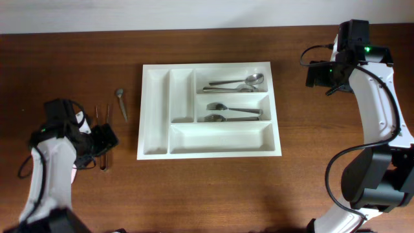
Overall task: Pack container
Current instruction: 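Lower the left gripper and grasp the metal tongs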
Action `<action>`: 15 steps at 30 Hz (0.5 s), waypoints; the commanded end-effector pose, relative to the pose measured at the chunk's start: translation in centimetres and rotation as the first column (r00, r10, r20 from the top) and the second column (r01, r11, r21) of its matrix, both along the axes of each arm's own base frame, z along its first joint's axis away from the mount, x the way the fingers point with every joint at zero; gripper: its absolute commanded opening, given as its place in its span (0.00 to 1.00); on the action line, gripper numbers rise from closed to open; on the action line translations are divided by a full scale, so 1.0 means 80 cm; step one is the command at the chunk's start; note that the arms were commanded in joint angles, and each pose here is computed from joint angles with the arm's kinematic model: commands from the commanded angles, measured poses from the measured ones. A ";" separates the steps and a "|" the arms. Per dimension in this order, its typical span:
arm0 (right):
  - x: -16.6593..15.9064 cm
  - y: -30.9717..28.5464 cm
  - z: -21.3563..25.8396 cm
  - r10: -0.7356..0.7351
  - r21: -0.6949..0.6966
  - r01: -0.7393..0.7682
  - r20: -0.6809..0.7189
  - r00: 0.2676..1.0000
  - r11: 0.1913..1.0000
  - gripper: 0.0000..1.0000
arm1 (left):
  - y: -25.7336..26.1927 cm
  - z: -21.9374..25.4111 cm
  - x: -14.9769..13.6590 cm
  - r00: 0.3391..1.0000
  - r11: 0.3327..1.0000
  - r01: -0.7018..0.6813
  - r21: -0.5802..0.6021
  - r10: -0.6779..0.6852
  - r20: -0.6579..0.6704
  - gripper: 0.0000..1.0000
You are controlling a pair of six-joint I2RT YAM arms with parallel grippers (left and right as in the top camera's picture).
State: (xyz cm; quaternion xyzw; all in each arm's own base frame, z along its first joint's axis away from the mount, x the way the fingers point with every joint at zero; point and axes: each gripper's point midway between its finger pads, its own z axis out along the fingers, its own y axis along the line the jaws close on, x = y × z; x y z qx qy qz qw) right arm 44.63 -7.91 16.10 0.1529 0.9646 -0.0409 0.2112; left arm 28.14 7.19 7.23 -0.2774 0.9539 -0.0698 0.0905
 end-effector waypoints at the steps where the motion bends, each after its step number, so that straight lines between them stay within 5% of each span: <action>1: 0.000 0.000 0.023 -0.010 0.003 0.009 0.046 0.999 1.000 0.99 | 0.007 -0.019 -0.005 0.998 1.000 -0.021 0.006 0.021 -0.066 0.89; 15: 0.000 0.000 0.022 -0.010 0.003 0.009 0.046 0.999 1.000 0.99 | 0.051 -0.031 -0.017 0.988 0.976 0.055 0.209 -0.023 -0.153 0.95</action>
